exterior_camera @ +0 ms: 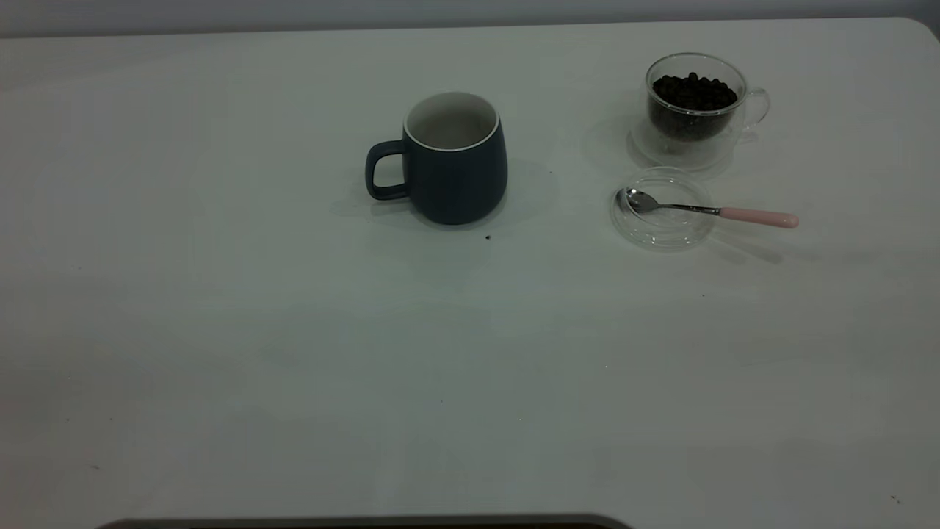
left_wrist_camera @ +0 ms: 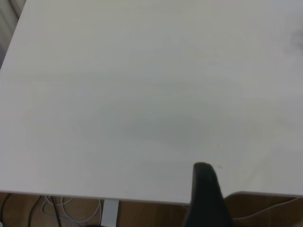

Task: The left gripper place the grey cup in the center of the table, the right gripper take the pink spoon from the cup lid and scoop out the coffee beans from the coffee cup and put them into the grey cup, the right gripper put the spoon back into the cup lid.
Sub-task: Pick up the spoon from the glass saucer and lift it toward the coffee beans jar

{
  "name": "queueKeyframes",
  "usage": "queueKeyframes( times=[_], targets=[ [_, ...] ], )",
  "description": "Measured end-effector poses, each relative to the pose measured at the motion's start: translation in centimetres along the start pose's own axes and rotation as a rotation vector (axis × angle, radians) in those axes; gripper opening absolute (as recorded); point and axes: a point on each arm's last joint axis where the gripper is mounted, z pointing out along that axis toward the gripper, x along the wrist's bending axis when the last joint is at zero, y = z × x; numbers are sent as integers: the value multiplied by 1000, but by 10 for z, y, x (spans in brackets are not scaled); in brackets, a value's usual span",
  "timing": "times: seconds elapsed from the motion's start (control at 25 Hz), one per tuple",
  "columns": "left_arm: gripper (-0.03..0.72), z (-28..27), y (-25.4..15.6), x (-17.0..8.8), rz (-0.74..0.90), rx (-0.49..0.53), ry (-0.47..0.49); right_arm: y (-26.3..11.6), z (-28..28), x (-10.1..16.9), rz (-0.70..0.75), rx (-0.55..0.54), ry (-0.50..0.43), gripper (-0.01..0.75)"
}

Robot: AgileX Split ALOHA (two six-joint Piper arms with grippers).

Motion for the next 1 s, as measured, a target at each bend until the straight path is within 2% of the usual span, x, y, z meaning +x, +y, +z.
queueKeyframes(
  times=[0.32,0.56,0.68,0.84,1.0],
  targets=[
    [569,0,0,0,0,0,0,0,0,0,4,0,0,450],
    [569,0,0,0,4,0,0,0,0,0,92,-4,2,457],
    [569,0,0,0,5,0,0,13,1,0,147,-43,5,510],
    [569,0,0,0,5,0,0,51,20,-1,193,-77,33,645],
    [569,0,0,0,5,0,0,93,58,1,235,31,87,698]
  ],
)
